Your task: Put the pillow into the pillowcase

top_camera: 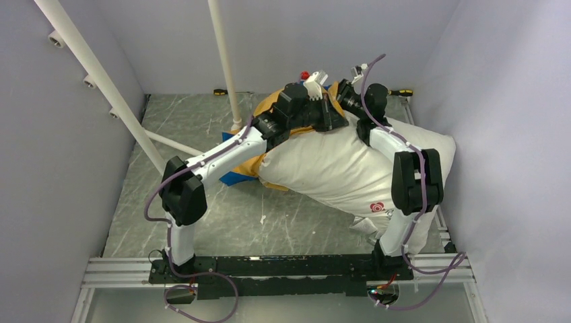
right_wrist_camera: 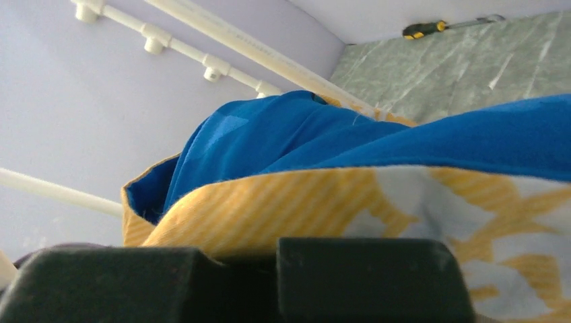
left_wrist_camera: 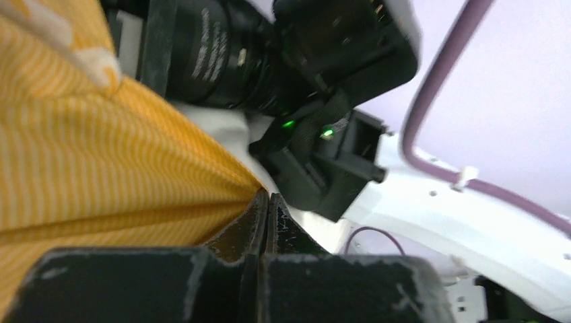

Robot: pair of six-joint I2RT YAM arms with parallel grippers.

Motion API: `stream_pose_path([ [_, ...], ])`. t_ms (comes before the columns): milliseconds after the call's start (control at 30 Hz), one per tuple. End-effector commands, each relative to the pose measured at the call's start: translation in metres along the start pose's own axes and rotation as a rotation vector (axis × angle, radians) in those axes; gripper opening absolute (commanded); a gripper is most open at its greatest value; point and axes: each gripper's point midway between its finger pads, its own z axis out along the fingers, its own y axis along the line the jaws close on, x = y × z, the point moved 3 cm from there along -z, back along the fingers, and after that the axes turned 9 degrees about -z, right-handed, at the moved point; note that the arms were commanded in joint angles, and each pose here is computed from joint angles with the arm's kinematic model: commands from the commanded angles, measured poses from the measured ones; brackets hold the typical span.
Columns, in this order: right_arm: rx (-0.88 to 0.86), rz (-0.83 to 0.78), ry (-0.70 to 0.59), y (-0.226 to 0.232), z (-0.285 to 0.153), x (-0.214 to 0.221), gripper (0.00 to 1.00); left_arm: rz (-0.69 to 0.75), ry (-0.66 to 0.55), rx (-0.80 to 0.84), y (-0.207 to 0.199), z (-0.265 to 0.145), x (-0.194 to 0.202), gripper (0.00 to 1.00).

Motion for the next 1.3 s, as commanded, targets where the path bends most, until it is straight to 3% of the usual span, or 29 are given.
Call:
stream_pose_path([
  [0, 0.184, -0.009, -0.068, -0.039, 0.006, -0.016, 0.0, -0.032, 0.381, 0.166, -0.041, -0.014, 0.11, 0.0],
  [67, 0.277, -0.004, -0.037, -0.051, -0.004, -0.011, 0.13, 0.018, 0.353, 0.109, -0.024, -0.017, 0.109, 0.0],
  [167, 0.395, -0.036, 0.005, -0.063, -0.022, -0.008, 0.47, 0.014, 0.31, -0.034, 0.02, -0.021, 0.111, 0.0],
  [300, 0.606, -0.092, 0.106, -0.069, -0.049, -0.01, 0.81, -0.116, 0.23, -0.152, 0.084, -0.032, 0.093, 0.0],
  [367, 0.689, -0.12, 0.164, -0.066, -0.061, -0.012, 0.92, -0.164, 0.182, -0.161, 0.106, -0.036, 0.081, 0.0],
  [500, 0.82, -0.189, 0.207, -0.051, -0.088, -0.02, 0.99, -0.193, 0.154, -0.148, 0.126, -0.038, 0.066, 0.0],
  [667, 0.9, -0.264, 0.209, -0.028, -0.11, -0.037, 1.0, -0.153, 0.18, -0.139, 0.125, -0.033, 0.057, 0.0],
  [967, 0.605, -0.259, 0.181, 0.057, -0.107, -0.029, 0.92, -0.044, 0.204, -0.098, 0.089, -0.042, 0.036, 0.0],
  [1133, 0.5, -0.274, 0.109, 0.097, -0.117, -0.022, 0.95, 0.022, 0.216, -0.11, 0.077, -0.051, 0.025, 0.0],
  [1200, 0.417, -0.246, 0.137, 0.107, -0.111, -0.007, 0.95, 0.027, 0.239, -0.098, 0.068, -0.056, 0.02, 0.15],
  [1267, 0.37, -0.216, 0.185, 0.107, -0.105, 0.016, 0.94, 0.05, 0.215, -0.083, 0.057, -0.064, 0.009, 0.44],
])
